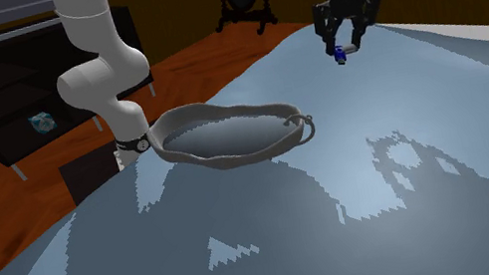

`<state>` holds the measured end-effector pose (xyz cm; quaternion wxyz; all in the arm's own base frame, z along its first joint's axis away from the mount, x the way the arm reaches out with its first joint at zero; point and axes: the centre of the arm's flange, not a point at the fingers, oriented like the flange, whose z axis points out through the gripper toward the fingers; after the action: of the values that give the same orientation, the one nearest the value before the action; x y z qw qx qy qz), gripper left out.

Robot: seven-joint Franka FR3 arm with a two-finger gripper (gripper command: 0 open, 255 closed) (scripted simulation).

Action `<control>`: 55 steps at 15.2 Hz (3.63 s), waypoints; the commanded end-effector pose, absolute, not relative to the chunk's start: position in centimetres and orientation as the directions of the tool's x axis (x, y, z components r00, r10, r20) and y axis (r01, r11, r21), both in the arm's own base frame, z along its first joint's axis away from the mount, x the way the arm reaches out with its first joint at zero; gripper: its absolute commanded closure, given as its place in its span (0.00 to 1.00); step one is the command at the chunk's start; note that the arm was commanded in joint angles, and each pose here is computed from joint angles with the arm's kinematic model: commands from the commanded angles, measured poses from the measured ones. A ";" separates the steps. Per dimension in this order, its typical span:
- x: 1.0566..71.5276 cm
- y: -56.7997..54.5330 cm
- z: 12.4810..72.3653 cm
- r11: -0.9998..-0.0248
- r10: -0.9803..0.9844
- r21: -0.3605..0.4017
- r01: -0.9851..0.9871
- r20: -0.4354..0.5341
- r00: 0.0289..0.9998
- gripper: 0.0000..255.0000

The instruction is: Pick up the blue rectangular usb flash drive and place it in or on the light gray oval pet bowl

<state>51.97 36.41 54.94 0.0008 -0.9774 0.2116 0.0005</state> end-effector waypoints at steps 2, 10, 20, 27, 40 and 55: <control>52.0 36.5 56.5 -0.910 -0.414 -0.001 -0.414 -0.001 0.910 1.00; 52.0 36.5 60.3 -0.910 -0.414 -0.001 -0.414 -0.001 0.910 1.00; 50.0 23.4 60.5 -0.910 -0.414 -0.001 -0.414 -0.001 0.910 1.00; 48.6 14.3 60.7 -0.910 -0.414 -0.001 -0.414 -0.001 0.910 1.00; 47.5 7.2 56.6 -0.910 -0.414 -0.001 -0.414 -0.001 0.910 1.00; 47.5 7.2 53.3 -0.910 -0.414 -0.001 -0.414 -0.001 0.910 0.00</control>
<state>47.50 7.16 53.30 0.0007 -0.9774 0.2116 0.0006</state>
